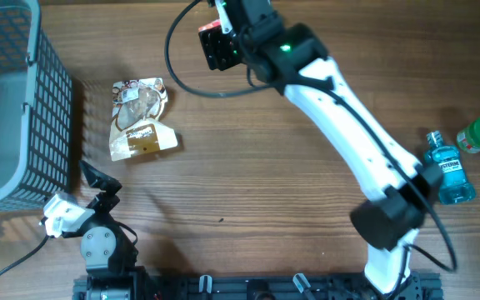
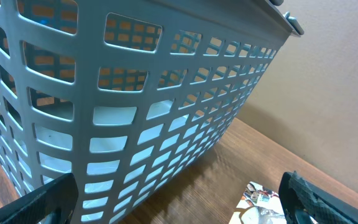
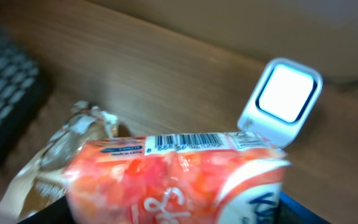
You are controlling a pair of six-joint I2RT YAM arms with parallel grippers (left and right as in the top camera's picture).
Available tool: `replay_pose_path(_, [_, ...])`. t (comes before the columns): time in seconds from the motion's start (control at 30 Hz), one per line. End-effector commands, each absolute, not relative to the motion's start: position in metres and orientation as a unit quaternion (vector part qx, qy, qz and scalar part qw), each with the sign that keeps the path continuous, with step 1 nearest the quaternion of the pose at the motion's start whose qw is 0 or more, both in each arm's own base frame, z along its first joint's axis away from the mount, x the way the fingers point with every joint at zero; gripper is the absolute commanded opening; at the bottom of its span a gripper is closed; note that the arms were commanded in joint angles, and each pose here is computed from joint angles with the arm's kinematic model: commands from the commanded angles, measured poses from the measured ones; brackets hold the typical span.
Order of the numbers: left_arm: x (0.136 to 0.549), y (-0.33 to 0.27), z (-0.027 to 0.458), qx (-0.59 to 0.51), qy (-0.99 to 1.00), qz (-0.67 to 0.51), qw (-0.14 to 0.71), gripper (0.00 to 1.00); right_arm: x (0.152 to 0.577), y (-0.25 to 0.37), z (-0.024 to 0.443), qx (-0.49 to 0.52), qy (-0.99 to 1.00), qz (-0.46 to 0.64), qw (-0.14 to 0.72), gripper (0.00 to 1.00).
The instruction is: Scan the item barcode
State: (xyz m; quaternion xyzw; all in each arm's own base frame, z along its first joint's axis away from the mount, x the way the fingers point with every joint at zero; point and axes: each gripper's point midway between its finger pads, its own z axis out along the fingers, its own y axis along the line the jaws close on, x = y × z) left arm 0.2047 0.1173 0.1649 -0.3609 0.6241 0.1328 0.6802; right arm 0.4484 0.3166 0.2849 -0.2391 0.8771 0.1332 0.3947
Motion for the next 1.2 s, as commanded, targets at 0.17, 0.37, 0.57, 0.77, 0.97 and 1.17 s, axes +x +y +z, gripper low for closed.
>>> replay_pose_path(0.17, [0.203, 0.119, 0.165, -0.364, 0.622, 0.137, 0.679, 1.00, 0.321, 0.348, 0.380, -0.494, 0.708, 0.325, 0.385, 0.73])
replay_pose_path(0.37, [0.203, 0.119, 0.164, -0.364, 0.623, 0.137, 0.679, 1.00, 0.316, 0.332, 0.339, -0.465, 0.775, 0.300, 0.305, 1.00])
replay_pose_path(0.57, [0.203, 0.119, 0.165, -0.364, 0.622, 0.137, 0.679, 1.00, 0.351, 0.292, 0.249, -0.095, 0.963, 0.199, 0.154, 1.00])
replay_pose_path(0.77, [0.203, 0.119, 0.165, -0.364, 0.622, 0.137, 0.679, 1.00, 0.279, 0.305, 0.175, -0.022, 0.973, 0.195, -0.123, 1.00])
replay_pose_path(0.97, [0.203, 0.119, 0.165, -0.364, 0.622, 0.137, 0.679, 1.00, 0.254, 0.269, 0.119, 0.135, 0.973, 0.035, -0.184, 1.00])
replay_pose_path(1.17, [0.203, 0.119, 0.165, -0.364, 0.622, 0.137, 0.679, 1.00, 0.203, 0.276, 0.089, 0.324, 0.913, -0.059, -0.240, 0.93])
